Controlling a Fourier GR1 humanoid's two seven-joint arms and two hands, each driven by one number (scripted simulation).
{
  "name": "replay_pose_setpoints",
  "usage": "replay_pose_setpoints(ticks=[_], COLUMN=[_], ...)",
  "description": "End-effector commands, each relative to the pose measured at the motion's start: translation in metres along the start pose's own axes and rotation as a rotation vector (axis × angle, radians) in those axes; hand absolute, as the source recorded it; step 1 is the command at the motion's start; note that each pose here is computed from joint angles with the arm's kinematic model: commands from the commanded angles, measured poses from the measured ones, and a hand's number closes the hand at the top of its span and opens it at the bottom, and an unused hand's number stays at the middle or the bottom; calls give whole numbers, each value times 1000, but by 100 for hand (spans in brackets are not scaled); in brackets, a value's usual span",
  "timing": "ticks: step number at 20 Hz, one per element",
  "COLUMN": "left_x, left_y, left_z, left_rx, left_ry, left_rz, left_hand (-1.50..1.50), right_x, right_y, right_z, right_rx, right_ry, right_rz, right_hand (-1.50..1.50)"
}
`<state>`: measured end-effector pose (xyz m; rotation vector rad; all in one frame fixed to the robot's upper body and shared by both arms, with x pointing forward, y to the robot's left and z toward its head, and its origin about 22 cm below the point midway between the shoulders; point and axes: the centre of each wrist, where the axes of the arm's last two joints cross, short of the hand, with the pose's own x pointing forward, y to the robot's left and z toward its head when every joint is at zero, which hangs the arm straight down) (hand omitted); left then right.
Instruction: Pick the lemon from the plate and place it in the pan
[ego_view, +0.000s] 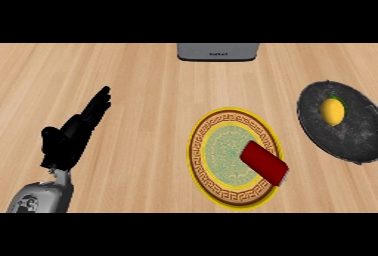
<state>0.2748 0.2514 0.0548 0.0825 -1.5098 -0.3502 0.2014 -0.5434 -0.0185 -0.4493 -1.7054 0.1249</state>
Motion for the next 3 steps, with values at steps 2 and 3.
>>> replay_pose_setpoints(ticks=[2,3], left_x=[-10,-4], left_y=[2,-3], left_z=[4,-1], left_rx=[17,0], left_ry=[17,11], left_rz=[5,-1], left_hand=[0,0], right_x=[-17,-13], right_y=[0,-3], right_z=[38,32], right_rx=[43,41], right_ry=[-151,-156], right_rz=[-122,-108], right_hand=[-150,-150])
